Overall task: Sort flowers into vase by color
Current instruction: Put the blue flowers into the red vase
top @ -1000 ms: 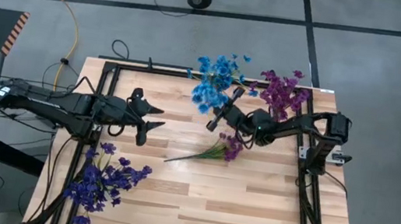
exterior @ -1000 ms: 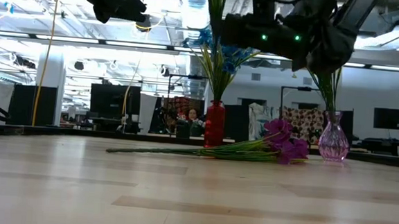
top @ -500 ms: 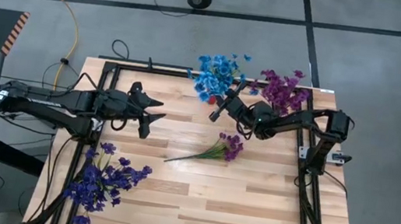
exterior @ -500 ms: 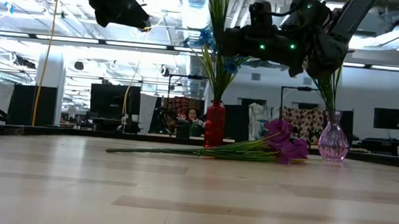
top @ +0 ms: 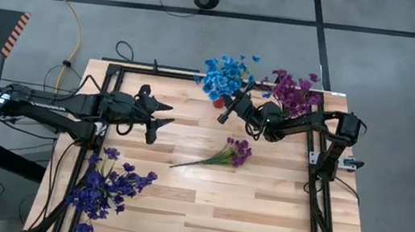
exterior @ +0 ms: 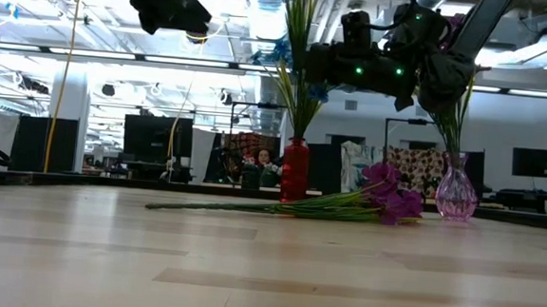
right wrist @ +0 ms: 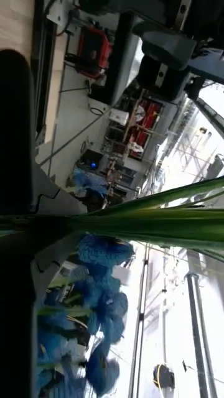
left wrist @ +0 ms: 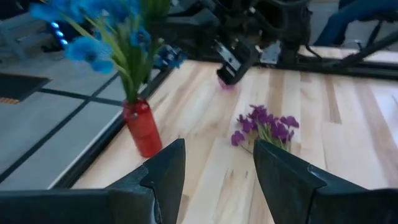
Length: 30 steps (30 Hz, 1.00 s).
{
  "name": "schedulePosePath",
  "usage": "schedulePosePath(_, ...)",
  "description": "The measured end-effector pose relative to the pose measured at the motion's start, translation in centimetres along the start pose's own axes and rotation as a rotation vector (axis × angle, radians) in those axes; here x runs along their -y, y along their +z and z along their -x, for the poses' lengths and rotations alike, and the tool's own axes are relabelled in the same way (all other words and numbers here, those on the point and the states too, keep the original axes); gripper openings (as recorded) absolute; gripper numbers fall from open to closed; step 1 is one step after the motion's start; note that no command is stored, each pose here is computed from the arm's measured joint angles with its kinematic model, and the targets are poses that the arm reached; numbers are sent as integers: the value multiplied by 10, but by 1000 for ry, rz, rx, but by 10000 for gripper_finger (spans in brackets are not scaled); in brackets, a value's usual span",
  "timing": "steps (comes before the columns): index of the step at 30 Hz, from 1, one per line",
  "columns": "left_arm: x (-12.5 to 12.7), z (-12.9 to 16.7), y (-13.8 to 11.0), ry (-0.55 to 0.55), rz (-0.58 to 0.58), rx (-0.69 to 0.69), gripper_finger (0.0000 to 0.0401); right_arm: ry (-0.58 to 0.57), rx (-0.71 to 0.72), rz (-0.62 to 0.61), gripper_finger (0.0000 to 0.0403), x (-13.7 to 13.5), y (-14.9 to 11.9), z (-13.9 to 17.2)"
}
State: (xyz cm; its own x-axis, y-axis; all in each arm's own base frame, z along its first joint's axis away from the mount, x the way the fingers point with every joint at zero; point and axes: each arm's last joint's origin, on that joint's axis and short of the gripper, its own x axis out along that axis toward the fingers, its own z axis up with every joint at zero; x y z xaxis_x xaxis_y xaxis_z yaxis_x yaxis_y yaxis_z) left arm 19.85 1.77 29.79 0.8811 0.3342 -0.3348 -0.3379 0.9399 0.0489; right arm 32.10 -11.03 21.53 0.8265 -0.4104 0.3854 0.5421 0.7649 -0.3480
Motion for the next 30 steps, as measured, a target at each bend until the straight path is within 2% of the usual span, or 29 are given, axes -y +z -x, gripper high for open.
schedulePosePath(10,-8,-44,-1,-60,-35,19,178,9,4,-3,47,-3,2,0)
schedulePosePath(16,-23,-71,-4,-128,-26,55,178,12,4,-4,47,-4,2,0)
schedulePosePath(30,-73,-133,-32,-8,30,79,178,12,3,-1,47,-4,2,0)
